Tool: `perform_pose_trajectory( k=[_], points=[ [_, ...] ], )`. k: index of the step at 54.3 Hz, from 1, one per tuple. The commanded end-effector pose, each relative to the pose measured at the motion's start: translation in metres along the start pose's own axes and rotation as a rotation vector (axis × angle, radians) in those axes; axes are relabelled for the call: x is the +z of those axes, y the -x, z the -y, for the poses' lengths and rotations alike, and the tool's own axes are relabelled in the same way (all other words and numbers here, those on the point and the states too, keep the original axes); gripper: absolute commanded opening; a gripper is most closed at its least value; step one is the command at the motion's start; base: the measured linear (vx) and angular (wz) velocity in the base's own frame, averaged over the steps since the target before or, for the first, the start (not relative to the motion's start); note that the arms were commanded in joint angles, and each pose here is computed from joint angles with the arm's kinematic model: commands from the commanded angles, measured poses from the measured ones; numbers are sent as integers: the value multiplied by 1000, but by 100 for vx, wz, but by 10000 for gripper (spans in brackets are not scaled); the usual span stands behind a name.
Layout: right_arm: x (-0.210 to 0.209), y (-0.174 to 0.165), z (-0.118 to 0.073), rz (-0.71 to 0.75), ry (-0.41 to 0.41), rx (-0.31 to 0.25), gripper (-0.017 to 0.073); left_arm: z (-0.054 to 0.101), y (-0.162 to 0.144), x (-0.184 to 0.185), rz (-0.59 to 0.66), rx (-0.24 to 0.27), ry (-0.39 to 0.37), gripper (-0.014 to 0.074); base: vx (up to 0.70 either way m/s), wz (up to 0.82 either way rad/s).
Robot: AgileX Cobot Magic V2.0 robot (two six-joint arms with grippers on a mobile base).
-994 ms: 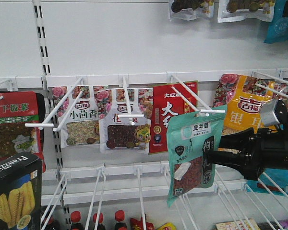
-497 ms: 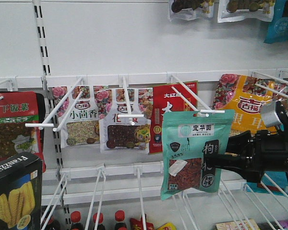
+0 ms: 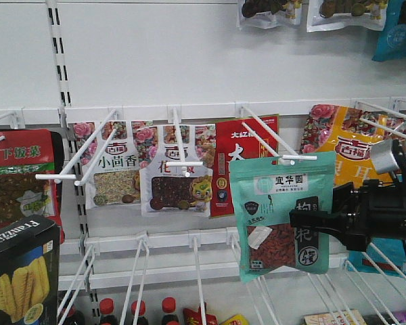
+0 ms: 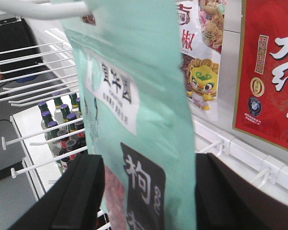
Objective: Pick snacks and fruit into basket
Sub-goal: 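Lift the teal goji bag off the hook end with the right gripper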
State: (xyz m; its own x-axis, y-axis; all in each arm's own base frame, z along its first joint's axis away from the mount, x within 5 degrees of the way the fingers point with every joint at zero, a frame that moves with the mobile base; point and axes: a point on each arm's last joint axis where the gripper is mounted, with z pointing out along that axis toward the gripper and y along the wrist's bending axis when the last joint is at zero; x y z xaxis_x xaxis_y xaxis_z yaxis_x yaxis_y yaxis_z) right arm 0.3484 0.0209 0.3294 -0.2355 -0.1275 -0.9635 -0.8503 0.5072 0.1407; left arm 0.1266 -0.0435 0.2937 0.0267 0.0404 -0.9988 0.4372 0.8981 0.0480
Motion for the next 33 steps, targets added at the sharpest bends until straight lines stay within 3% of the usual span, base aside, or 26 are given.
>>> perform_pose_trajectory(
  k=[1,7,16,26,33],
  points=[
    [-9,29,-22,114,122,-34,418,2,13,0,64,-30,-25,3,0,0],
    [-2,30,-27,113,148,-1,418,2,13,0,64,-30,-25,3,0,0],
    [19,32,-41,100,194,-21,419,2,13,0,64,-30,-25,3,0,0],
    [27,33,-41,92,154,-38,406,2,13,0,64,-30,-25,3,0,0],
    [26,33,-37,90,115,-38,312,2,13,0,64,-30,-25,3,0,0]
  ],
)
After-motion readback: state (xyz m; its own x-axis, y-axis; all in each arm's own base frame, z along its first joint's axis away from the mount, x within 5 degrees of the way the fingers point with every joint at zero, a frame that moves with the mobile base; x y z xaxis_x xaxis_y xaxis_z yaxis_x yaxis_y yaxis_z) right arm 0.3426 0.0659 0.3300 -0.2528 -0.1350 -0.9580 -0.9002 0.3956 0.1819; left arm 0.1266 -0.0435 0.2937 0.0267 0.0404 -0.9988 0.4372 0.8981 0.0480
